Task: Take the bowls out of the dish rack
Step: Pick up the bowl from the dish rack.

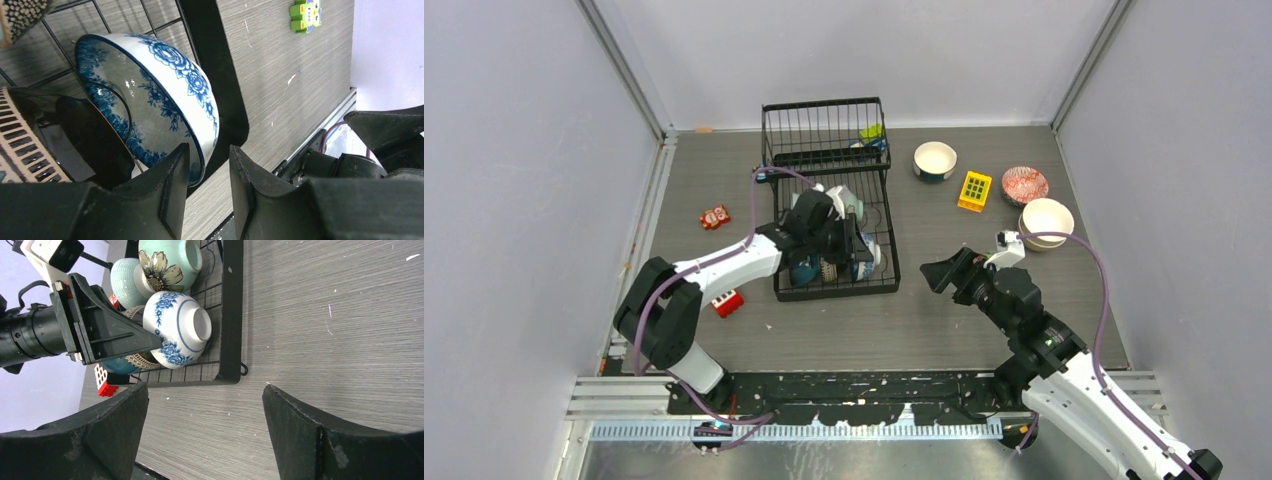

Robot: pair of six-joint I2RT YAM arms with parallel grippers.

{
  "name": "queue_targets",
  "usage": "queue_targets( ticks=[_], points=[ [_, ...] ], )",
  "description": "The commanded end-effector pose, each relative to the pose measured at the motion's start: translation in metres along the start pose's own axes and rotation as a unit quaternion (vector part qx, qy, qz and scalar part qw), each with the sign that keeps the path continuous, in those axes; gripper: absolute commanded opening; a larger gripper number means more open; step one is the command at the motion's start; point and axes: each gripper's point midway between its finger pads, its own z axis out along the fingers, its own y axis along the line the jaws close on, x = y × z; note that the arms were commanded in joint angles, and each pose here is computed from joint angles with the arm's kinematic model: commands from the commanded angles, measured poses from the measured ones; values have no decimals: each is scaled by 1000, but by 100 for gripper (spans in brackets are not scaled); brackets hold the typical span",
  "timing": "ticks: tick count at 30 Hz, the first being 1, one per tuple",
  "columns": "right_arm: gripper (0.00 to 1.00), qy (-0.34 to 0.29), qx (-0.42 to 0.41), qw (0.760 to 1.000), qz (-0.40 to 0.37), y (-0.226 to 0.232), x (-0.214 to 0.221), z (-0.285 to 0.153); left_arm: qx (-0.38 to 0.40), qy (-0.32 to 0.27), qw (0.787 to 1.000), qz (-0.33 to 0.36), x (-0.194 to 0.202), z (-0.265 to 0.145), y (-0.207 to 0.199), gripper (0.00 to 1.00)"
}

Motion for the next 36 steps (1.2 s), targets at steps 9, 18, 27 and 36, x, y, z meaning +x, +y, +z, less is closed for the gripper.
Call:
queue_targets(
  ticks=[9,18,27,36],
  points=[
    [88,-12,-13,1000,-2,7,-7,1,68,-29,997,13,-12,2,-15,27],
    [87,-9,-10,1000,-2,5,-4,2,77,-49,996,10,-15,-2,-11,5],
    [87,-7,-10,1000,-3,5,-3,4,119,-78,989,29,-28,-19,-34,0],
    [87,-10,-11,1000,-2,6,-5,3,139,-96,985,42,-36,-32,-47,0]
  ],
)
